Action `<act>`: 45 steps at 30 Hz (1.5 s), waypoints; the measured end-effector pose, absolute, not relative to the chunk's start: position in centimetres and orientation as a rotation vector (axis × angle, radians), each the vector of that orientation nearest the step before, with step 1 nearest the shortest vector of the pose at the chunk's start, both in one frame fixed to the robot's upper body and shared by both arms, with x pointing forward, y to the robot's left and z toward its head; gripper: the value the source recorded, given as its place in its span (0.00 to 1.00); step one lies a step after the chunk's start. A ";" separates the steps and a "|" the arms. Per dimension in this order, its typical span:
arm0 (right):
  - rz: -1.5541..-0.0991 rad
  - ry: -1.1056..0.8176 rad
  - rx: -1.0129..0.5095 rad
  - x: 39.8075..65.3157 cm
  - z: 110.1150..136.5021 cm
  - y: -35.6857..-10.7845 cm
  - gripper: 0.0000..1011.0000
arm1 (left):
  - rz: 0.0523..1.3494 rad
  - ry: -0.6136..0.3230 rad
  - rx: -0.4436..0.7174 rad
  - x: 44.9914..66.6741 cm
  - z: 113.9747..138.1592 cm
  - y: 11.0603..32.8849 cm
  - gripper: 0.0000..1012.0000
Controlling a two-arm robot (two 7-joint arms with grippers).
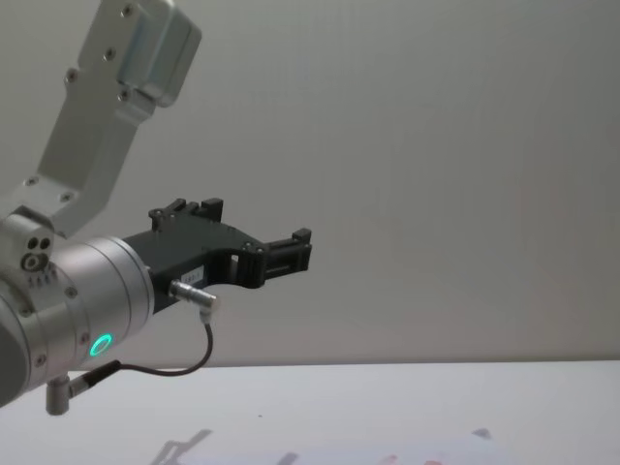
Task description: Use the one hand to pick up the stamp and affix it onto the A4 paper.
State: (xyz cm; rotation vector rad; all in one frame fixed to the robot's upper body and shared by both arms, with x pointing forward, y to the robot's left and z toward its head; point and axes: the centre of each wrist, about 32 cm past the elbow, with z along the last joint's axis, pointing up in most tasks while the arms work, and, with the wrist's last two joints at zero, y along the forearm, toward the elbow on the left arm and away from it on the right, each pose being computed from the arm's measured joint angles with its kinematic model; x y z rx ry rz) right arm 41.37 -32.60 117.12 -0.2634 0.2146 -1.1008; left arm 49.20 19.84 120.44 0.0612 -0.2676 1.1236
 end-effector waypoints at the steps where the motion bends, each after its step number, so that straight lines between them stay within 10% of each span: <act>1: -1.100 0.217 -0.266 41.4 117.1 -32.6 0.21 | 1.124 -0.268 0.061 49.2 120.4 19.8 0.99; 21: -1.074 0.245 -0.329 42.1 116.5 -32.3 0.23 | 1.124 -0.268 0.061 49.2 120.4 19.8 0.99; 45: -1.068 0.249 -0.349 42.3 116.3 -32.1 0.95 | 1.124 -0.268 0.061 49.2 120.4 19.8 0.99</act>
